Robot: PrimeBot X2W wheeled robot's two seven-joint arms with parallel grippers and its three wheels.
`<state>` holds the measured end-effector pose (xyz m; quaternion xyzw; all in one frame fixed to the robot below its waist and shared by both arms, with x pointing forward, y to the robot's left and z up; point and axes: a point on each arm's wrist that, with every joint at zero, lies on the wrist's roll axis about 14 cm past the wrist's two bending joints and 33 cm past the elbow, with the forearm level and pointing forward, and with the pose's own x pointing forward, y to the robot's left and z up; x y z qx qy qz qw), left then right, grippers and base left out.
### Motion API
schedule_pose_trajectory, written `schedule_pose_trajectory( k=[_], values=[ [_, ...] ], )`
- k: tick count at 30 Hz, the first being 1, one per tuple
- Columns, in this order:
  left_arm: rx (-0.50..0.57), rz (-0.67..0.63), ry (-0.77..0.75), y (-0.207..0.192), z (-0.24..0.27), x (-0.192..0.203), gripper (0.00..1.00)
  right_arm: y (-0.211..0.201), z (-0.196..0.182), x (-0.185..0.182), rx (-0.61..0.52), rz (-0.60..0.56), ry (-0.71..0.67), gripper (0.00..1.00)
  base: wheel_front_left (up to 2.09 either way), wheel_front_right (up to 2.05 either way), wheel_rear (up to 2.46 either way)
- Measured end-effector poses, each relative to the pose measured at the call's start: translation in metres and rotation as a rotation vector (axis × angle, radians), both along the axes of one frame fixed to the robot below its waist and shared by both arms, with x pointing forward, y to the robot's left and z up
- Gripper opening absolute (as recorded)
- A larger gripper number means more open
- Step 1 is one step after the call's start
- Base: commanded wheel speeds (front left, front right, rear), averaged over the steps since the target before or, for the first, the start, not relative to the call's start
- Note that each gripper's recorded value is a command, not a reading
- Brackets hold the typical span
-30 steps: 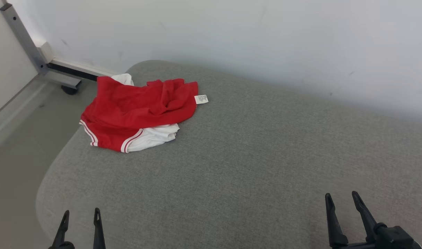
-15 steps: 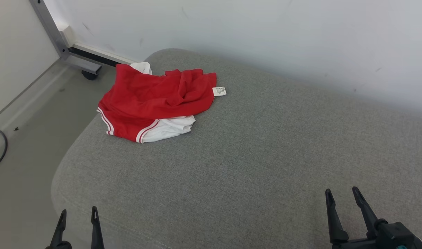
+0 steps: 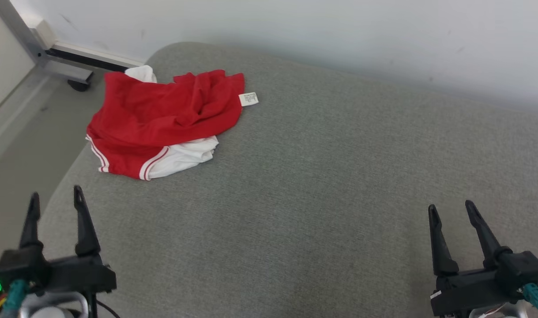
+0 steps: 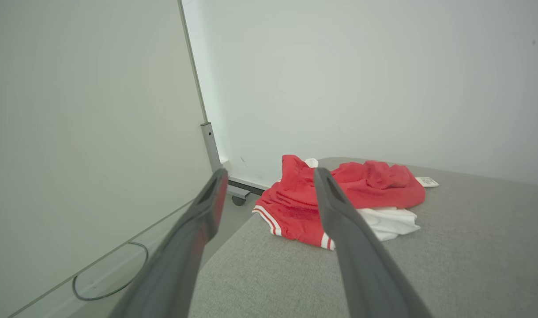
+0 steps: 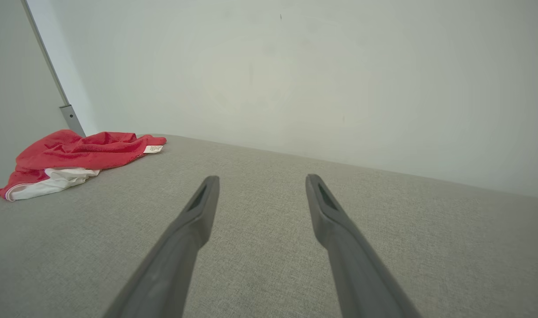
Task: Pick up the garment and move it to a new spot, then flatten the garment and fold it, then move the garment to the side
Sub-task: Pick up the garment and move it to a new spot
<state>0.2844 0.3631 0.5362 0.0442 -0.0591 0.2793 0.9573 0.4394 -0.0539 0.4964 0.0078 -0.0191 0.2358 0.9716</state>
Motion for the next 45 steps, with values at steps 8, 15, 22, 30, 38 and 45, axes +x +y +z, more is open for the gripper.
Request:
schedule_pose_trajectory(
  k=[8,15,22,30,38,45],
  values=[
    [0.056,-0.07,-0.093,0.015,0.044,0.079,1.0,-0.043,0.001,0.017,-0.018,-0.105,-0.02,1.0,0.0,0.0,0.0],
    [0.081,-0.119,-0.077,0.025,0.053,0.15,1.0,-0.089,-0.005,0.029,-0.046,-0.218,-0.027,1.0,0.0,0.0,0.0],
    [0.05,-0.209,0.117,0.019,-0.003,0.224,1.0,-0.125,-0.021,0.03,-0.074,-0.314,0.001,1.0,0.0,0.0,0.0],
    [-0.107,-0.239,0.382,0.004,-0.09,0.26,1.0,-0.158,-0.038,0.022,-0.122,-0.395,0.044,1.0,0.0,0.0,0.0],
    [-0.299,-0.202,0.638,0.0,-0.151,0.252,1.0,-0.171,-0.04,0.016,-0.144,-0.431,0.057,1.0,0.0,0.0,0.0],
    [-0.456,-0.16,0.765,-0.002,-0.166,0.238,1.0,-0.169,-0.035,0.016,-0.148,-0.426,0.047,1.0,0.0,0.0,0.0]
  ],
)
